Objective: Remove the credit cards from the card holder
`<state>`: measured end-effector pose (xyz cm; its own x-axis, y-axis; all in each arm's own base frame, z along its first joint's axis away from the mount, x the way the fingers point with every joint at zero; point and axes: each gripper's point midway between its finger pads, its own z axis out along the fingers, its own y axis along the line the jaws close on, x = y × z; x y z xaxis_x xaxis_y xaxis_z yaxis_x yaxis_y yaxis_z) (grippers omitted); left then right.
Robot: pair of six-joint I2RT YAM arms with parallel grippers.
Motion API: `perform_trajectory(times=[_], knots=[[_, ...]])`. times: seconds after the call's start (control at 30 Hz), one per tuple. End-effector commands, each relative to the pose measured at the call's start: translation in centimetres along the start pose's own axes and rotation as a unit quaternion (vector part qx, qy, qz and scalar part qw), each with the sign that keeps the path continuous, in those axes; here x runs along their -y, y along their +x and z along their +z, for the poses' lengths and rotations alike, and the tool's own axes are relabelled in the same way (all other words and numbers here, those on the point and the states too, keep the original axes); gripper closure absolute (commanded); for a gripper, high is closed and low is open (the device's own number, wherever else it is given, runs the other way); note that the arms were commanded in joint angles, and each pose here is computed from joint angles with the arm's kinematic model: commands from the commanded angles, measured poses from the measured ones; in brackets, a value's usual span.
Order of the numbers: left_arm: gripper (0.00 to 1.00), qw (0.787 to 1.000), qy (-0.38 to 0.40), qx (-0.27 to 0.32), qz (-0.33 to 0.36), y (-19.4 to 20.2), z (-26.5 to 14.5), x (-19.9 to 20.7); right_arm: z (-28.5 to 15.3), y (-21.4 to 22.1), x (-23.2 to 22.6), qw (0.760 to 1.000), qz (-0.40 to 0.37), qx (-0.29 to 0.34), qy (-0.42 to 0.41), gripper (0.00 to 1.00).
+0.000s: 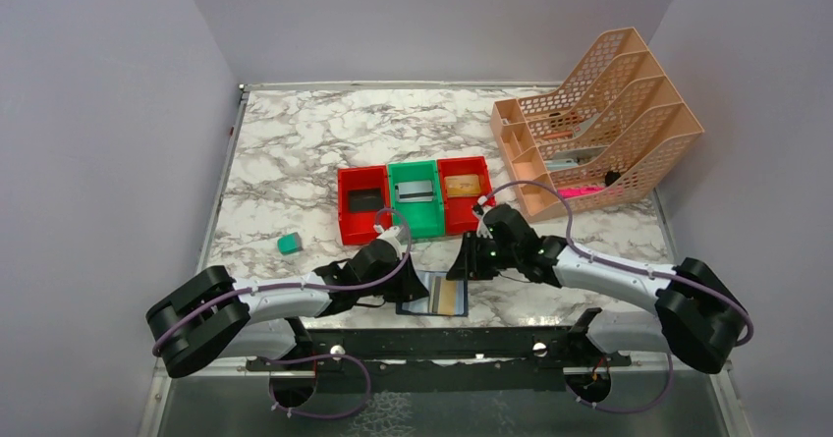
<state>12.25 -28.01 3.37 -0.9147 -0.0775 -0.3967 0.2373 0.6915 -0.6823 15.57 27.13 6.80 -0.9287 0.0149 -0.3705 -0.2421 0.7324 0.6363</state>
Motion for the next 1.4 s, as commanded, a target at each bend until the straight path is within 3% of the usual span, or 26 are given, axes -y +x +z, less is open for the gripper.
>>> perform_trajectory(times=[0.0,0.3,0.53,0.83,0.97,1.17,1.37], knots=[[0.77,1.0,0.013,0.007,0.011,-0.8,0.0,1.1,1.3,1.6,-0.2,0.999,0.005,-0.042,-0.021,0.67],[0.71,0.999,0.05,-0.007,0.017,-0.5,0.0,2.6,2.5,4.2,5.0,0.994,0.036,-0.071,0.077,0.7],[0.71,0.999,0.034,-0.022,0.015,0.2,0.6,1.6,2.3,4.6,5.8,0.993,0.039,-0.071,0.09,0.73],[0.81,0.998,0.056,-0.004,0.014,-0.5,0.0,2.7,2.3,4.7,6.2,0.992,0.038,-0.071,0.101,0.75],[0.83,0.994,0.098,-0.026,0.031,0.2,-0.2,4.2,2.2,4.7,6.2,0.992,0.038,-0.071,0.1,0.75],[0.98,0.994,0.102,-0.03,0.027,0.3,-0.2,4.3,2.2,4.6,6.2,0.991,0.037,-0.07,0.104,0.75],[1.0,0.995,0.099,-0.002,0.015,-0.3,-0.8,3.9,2.0,4.9,6.8,0.99,0.047,-0.069,0.116,0.76]])
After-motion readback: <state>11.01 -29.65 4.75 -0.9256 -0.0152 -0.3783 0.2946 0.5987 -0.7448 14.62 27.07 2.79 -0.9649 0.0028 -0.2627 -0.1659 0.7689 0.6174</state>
